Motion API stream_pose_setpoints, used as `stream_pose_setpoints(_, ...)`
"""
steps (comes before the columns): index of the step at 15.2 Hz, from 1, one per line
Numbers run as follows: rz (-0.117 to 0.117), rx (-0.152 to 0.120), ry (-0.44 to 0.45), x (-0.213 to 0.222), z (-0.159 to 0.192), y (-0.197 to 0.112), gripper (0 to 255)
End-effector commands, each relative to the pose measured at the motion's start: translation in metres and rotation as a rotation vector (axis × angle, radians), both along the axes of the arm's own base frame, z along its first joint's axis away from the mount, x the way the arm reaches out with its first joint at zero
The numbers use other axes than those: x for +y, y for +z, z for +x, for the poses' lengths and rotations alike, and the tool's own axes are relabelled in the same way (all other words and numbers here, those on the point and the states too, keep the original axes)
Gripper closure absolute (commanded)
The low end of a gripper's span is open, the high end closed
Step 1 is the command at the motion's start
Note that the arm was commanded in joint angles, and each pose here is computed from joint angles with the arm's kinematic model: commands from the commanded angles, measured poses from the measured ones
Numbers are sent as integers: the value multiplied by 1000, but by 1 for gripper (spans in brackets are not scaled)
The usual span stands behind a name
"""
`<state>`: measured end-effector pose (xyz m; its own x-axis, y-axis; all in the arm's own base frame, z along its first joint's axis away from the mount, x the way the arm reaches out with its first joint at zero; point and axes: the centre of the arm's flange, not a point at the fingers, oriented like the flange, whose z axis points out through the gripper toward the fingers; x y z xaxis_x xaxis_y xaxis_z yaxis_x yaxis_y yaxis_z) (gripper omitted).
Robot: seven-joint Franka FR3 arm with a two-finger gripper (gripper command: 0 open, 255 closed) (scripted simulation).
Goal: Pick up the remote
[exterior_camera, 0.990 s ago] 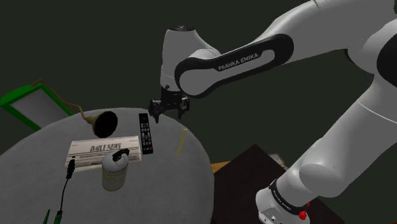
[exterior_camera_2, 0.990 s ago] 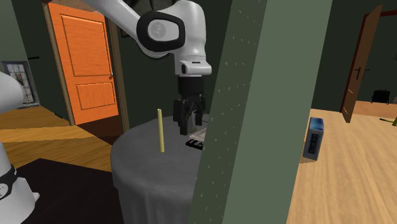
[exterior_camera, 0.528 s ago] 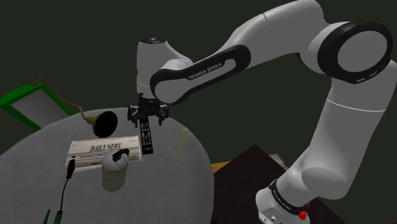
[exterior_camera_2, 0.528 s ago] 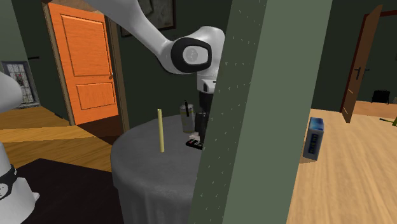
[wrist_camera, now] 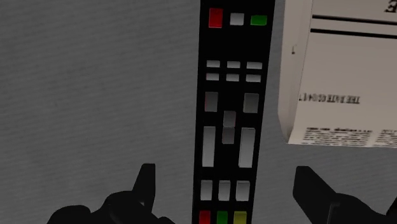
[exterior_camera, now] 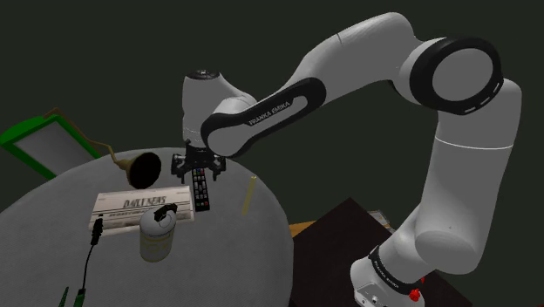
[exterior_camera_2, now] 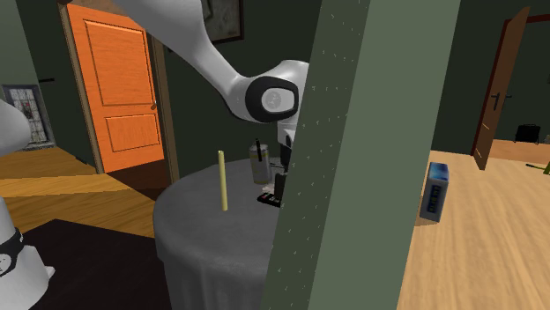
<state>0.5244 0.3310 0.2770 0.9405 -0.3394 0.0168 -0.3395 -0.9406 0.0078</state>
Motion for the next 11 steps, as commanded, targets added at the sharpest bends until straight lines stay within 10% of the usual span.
stream_pose_setpoints(1,0,0,0,0,0,-4,0)
stream_pose_setpoints(2,0,0,0,-1,0,-4,255)
stream_pose_setpoints(11,0,0,0,0,0,-4,255)
